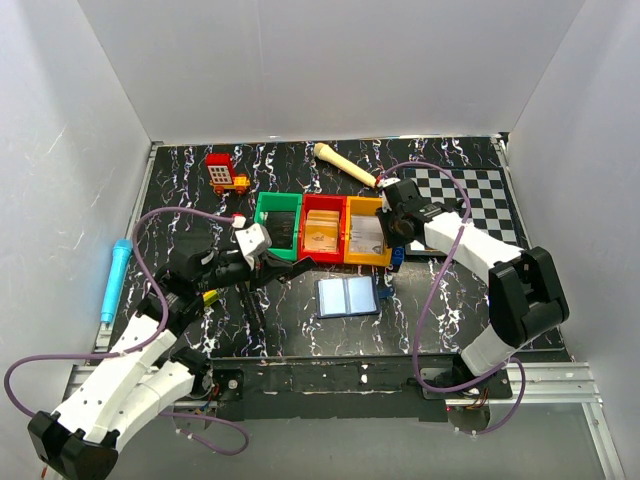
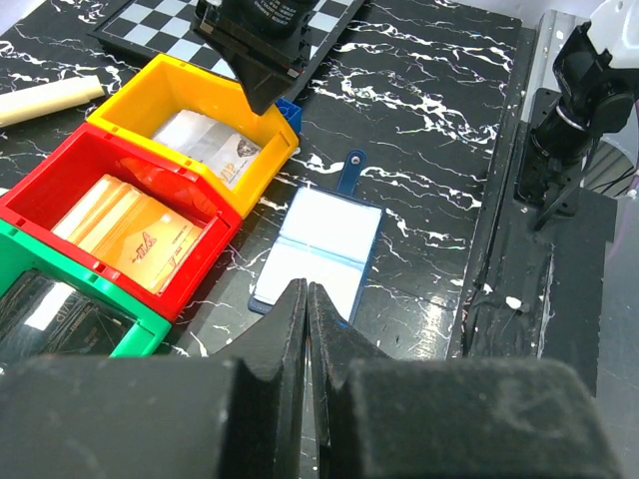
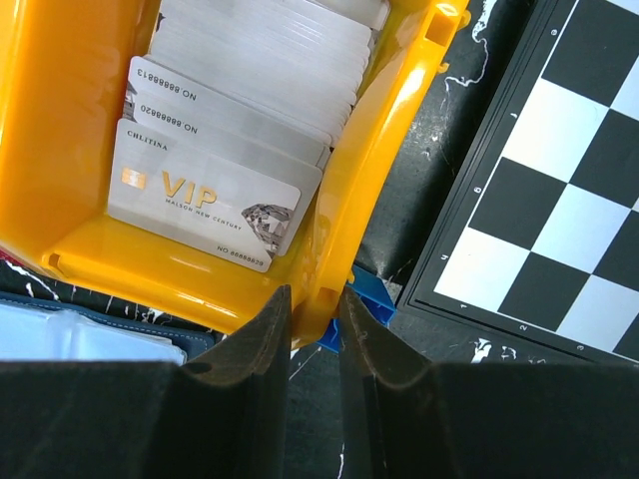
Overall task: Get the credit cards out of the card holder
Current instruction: Move the storage box to the center of the board, then place the credit card in the storage box.
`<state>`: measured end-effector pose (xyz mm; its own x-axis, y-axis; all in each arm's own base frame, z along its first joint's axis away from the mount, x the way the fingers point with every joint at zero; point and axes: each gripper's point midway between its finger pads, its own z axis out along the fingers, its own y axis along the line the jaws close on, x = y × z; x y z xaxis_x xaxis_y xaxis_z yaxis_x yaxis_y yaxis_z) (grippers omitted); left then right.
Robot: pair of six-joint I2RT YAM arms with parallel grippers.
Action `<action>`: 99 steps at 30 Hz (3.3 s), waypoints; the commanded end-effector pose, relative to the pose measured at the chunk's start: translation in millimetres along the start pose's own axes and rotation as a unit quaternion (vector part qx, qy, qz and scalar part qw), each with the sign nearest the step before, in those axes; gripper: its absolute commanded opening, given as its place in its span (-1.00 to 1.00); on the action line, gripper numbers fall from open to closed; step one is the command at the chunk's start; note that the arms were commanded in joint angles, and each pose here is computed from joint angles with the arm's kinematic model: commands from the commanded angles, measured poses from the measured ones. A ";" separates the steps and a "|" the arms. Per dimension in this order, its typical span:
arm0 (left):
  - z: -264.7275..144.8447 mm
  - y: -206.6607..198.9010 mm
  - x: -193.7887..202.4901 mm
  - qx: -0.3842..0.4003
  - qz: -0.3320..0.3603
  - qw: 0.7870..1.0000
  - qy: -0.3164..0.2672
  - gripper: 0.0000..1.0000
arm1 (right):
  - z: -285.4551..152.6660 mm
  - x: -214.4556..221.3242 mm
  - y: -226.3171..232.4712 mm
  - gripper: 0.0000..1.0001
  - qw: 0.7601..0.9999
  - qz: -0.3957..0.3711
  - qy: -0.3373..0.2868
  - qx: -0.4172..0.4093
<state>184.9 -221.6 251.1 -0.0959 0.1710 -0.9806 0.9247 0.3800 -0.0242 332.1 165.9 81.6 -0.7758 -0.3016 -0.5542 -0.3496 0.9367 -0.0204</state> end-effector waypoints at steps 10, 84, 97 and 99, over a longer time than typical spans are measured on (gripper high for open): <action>-7.3 20.6 34.1 -0.043 0.068 0.994 0.069 -1.00 | -13.2 20.3 -19.9 -0.97 0.998 -0.030 0.043 0.040; 41.4 175.1 113.8 0.081 0.226 0.947 0.215 -1.00 | -197.8 86.8 109.7 0.70 0.913 0.094 -0.157 -0.365; 51.6 173.2 142.5 0.110 0.218 0.938 0.247 -1.00 | -203.5 90.8 105.3 0.70 0.915 0.092 -0.161 -0.359; 52.0 170.3 148.4 0.117 0.216 0.935 0.257 -1.00 | -202.5 91.5 105.6 0.70 0.915 0.092 -0.159 -0.359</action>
<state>346.8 -171.8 85.4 0.1463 0.6956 -0.7033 0.9741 0.0227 0.2250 117.8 200.1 190.7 -0.7104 0.0222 -0.7034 -0.5645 0.5789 0.5884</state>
